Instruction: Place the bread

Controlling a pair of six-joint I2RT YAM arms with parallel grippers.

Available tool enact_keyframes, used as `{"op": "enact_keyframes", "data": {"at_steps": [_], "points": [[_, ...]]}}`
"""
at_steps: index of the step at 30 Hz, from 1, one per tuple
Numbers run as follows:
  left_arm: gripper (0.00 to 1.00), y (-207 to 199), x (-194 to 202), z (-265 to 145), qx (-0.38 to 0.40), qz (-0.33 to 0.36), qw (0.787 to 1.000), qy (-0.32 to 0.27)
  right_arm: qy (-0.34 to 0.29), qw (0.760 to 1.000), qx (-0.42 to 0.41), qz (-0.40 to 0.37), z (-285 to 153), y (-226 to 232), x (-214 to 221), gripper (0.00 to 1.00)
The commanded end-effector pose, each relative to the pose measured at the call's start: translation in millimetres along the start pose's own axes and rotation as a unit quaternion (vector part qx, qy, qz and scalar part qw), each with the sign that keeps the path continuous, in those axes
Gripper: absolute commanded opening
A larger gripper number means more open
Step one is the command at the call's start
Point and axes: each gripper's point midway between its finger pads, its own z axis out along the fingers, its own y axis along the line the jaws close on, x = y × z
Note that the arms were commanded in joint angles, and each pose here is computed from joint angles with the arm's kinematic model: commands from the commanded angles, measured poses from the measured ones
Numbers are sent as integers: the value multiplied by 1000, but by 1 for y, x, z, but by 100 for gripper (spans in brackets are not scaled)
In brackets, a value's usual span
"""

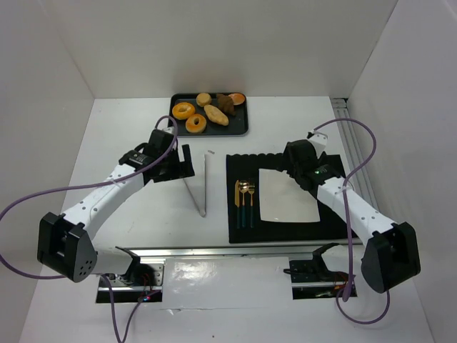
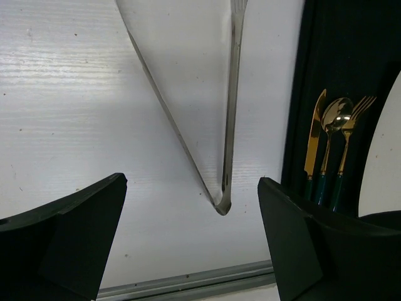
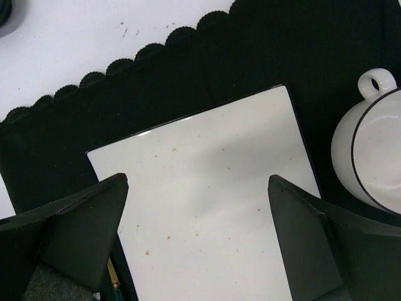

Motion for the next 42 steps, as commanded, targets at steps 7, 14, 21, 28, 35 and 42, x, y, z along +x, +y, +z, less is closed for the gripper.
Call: {"op": "enact_keyframes", "data": {"at_steps": [7, 14, 21, 28, 35, 42], "points": [[99, -19, -8, -5, 20, 7, 1000, -21, -21, 999, -5, 26, -7, -5, -10, 100], [99, -32, 26, 11, -47, 4, 999, -6, -20, 999, -23, 35, -13, -2, -10, 100], [99, -41, 63, 34, -111, -5, 994, 2, -27, 998, -45, 42, -21, -1, -13, 100], [99, -32, 83, 59, -131, -28, 991, 14, -29, 997, -59, 41, -26, 2, -15, 100], [99, -21, 89, 81, -129, -59, 989, 32, -33, 997, -61, 39, -28, 2, -17, 100], [99, -5, 82, 111, -164, -69, 983, 36, -17, 997, -73, 34, -26, 3, -3, 100]]}}
